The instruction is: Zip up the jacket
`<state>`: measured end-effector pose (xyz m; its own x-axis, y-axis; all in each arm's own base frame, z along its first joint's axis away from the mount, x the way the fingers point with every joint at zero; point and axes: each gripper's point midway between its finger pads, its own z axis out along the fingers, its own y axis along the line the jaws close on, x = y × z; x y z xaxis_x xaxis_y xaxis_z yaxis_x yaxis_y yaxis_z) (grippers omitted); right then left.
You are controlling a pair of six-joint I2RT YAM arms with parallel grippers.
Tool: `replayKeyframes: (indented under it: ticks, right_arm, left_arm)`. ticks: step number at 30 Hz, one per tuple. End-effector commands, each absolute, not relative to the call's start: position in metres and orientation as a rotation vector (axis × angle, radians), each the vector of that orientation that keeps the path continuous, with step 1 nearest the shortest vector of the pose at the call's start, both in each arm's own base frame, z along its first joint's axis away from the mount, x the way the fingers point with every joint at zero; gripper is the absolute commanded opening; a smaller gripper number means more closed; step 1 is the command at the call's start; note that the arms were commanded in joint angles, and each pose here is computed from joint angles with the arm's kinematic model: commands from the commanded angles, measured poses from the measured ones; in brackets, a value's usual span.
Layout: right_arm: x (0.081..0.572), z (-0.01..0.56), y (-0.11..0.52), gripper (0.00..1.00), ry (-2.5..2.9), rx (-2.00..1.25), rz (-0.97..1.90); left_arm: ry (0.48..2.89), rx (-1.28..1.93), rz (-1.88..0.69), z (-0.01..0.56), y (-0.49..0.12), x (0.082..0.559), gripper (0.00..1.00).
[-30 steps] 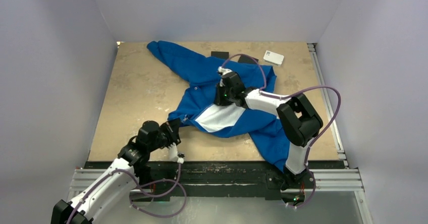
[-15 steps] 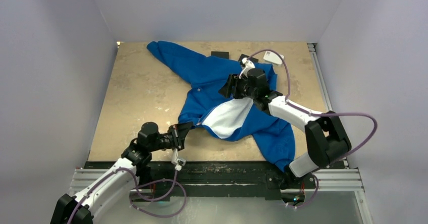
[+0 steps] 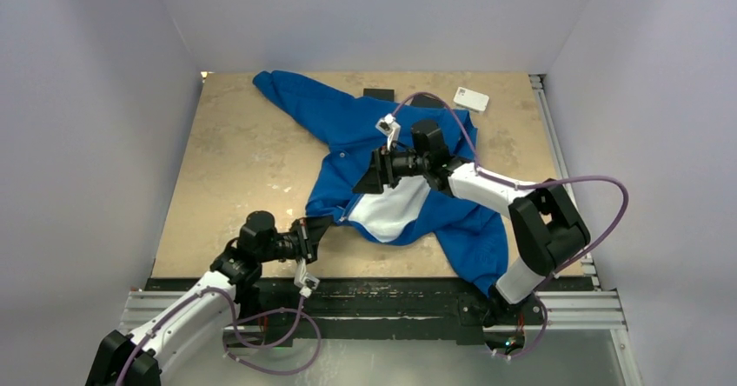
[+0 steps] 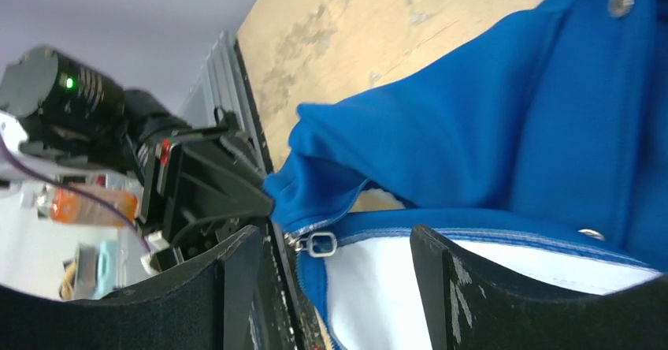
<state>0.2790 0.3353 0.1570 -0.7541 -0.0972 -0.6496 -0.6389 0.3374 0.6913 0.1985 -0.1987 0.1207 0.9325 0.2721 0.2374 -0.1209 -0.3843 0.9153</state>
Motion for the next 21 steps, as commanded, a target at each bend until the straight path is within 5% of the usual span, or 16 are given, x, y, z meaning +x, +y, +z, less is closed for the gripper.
replayKeyframes:
  ticks: [1,21]
  right_arm:
    - [0.249,0.174,0.346,0.73,2.012,-0.853,1.456]
    - [0.229,0.126,0.325,0.8,2.011,-0.902,0.691]
  left_arm:
    - [0.147,1.917,0.39,0.122,-0.199,0.201,0.0]
    - [0.188,1.893,0.439,0.128,-0.194,0.207,0.0]
